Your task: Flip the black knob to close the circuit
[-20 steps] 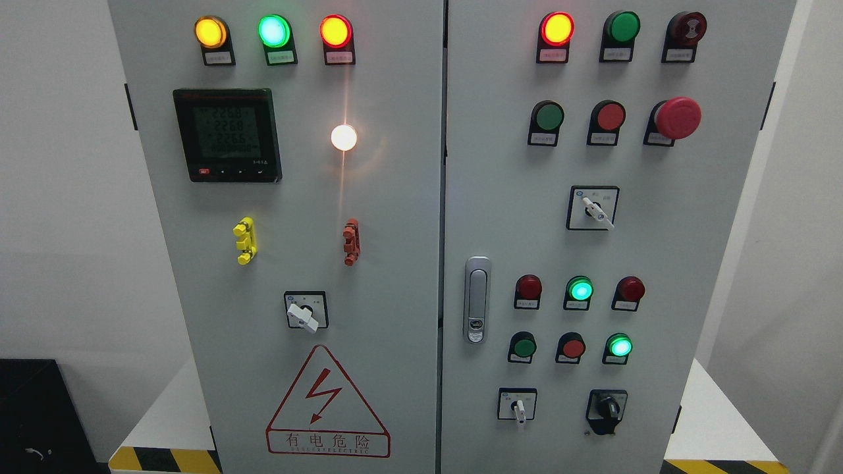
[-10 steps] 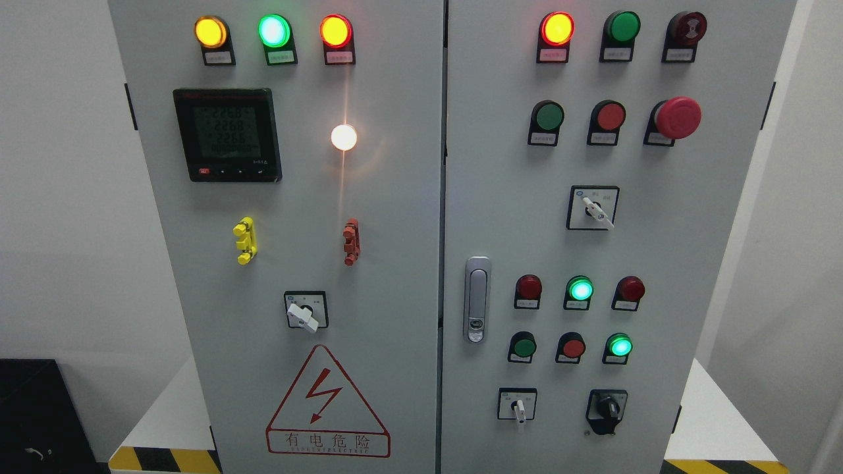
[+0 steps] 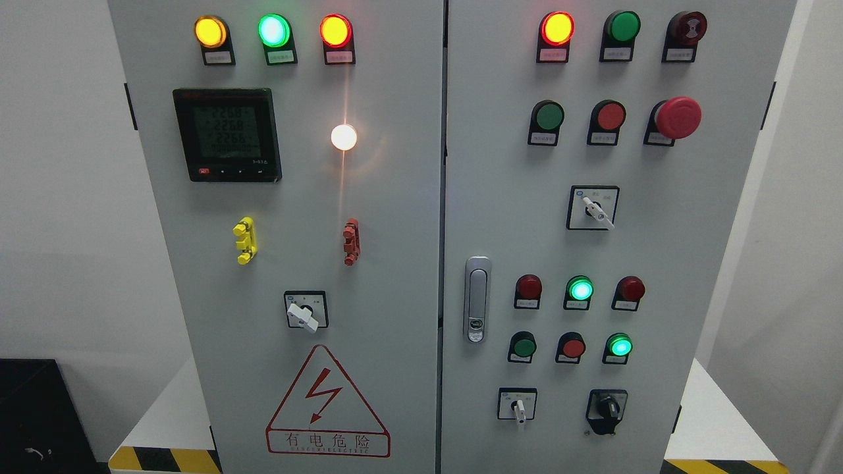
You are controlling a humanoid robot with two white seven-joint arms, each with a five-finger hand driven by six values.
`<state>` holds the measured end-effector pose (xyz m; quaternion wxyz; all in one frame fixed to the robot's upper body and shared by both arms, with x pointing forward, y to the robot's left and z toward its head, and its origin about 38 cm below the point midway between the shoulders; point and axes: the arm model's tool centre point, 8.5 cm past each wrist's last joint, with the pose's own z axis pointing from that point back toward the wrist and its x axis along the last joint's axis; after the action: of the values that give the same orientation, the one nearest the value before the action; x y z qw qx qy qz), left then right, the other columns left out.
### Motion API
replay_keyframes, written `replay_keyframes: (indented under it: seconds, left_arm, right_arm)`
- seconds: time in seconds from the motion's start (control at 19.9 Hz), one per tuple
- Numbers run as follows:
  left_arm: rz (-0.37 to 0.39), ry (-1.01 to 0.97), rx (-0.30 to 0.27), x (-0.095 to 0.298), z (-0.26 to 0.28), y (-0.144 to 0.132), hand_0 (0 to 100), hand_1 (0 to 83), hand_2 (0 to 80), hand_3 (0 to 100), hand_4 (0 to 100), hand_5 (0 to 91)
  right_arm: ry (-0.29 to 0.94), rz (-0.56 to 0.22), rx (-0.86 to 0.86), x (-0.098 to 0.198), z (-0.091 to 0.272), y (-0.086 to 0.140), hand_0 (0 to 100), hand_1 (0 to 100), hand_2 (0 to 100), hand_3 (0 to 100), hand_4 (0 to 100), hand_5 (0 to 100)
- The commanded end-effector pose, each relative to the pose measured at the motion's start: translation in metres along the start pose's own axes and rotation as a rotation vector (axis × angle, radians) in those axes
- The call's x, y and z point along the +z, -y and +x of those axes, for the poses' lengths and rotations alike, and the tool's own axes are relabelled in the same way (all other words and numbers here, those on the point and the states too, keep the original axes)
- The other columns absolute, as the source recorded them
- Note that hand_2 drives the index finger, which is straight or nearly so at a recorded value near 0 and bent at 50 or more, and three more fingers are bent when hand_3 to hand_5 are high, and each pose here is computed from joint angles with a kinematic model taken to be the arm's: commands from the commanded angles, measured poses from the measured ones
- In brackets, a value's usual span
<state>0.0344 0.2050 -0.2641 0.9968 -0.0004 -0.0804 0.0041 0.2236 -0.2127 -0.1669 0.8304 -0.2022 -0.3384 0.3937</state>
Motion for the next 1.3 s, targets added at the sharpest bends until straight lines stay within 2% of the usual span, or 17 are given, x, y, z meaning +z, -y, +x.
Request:
replay_keyframes:
  seconds: [0.0,0.2,0.4,0.7,0.9,1.25]
  left_arm:
    - [0.0,-0.006,0.0,0.0,-0.004,0.0,12,55.6,0.0,0,0,0.0]
    - [0.0,-0.006,0.0,0.0,-0.004,0.0,12,55.6,0.0,0,0,0.0]
    - [0.0,-0.006,0.0,0.0,-0.004,0.0,12,55.6,0.0,0,0,0.0]
    - [-0.001,-0.006,0.0,0.0,-0.004,0.001,12,55.6,0.0,0,0,0.0]
    - [-0.001,-0.006,0.0,0.0,-0.004,0.001,12,55.6,0.0,0,0,0.0]
    - [0.0,-0.006,0.0,0.0,-0.004,0.0,12,55.6,0.0,0,0,0.0]
  right_arm:
    - [0.149,-0.323,0.087,0.016,0.055,0.106,0,0,73,86,75,71]
    - [0.158,-0.45,0.134,0.033,0.074,0.145,0,0,85,99,87,87]
    - [0.177,-0.551,0.18,0.049,0.087,0.172,0,0,89,100,92,93]
    - [0.235,-0.677,0.213,0.067,0.103,0.198,0,0,90,100,96,98]
    - [0.265,-0.732,0.205,0.08,0.117,0.217,0,0,92,100,97,100]
    - [0.246,-0.738,0.187,0.085,0.127,0.232,0,0,94,100,98,100]
